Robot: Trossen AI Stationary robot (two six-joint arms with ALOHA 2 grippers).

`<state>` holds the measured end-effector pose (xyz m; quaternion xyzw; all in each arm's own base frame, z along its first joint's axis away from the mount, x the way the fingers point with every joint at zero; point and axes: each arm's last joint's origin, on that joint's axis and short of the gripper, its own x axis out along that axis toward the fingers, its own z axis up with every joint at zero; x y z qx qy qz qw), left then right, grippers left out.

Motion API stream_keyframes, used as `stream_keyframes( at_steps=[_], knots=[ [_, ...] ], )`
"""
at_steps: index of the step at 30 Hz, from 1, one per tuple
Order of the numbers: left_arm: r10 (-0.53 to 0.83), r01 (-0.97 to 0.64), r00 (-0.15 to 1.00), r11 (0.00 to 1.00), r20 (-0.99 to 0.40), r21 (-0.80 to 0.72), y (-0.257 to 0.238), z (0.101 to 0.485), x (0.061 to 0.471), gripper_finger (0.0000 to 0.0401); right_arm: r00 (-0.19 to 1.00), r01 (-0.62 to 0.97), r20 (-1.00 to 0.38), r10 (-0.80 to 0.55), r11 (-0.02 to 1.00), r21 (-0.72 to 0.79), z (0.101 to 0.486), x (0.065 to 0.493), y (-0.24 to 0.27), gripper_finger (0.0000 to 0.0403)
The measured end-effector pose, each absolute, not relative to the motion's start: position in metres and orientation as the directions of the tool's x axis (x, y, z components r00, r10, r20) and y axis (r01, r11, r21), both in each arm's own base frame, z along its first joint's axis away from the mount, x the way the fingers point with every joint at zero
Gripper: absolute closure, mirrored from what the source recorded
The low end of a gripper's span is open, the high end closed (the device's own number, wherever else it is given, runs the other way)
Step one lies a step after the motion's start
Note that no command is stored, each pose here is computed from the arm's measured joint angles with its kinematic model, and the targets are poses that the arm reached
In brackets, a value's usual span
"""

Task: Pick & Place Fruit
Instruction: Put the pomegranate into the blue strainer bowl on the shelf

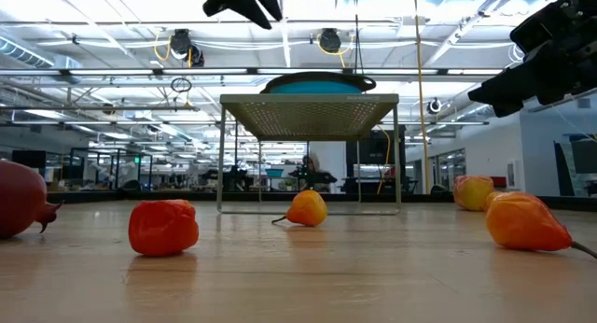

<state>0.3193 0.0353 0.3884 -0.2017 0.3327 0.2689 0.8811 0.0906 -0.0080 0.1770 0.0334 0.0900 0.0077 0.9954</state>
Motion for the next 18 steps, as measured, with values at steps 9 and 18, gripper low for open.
stream_keyframes(
  at_steps=[9, 18],
  knots=[
    [0.122, -0.602, 0.608, 0.716, -0.785, -0.355, -0.003, 0.381, 0.314, 0.0274, 0.984, -0.009, -0.179, 0.022, 0.998, 0.068, 0.177, 0.091, -0.008, 0.0264],
    [0.006, -0.626, 0.603, 0.623, -0.798, -0.469, -0.044, 0.380, 0.310, 0.0274, 0.984, -0.010, -0.179, 0.022, 0.998, 0.068, 0.177, 0.091, -0.008, 0.0264]
  ],
)
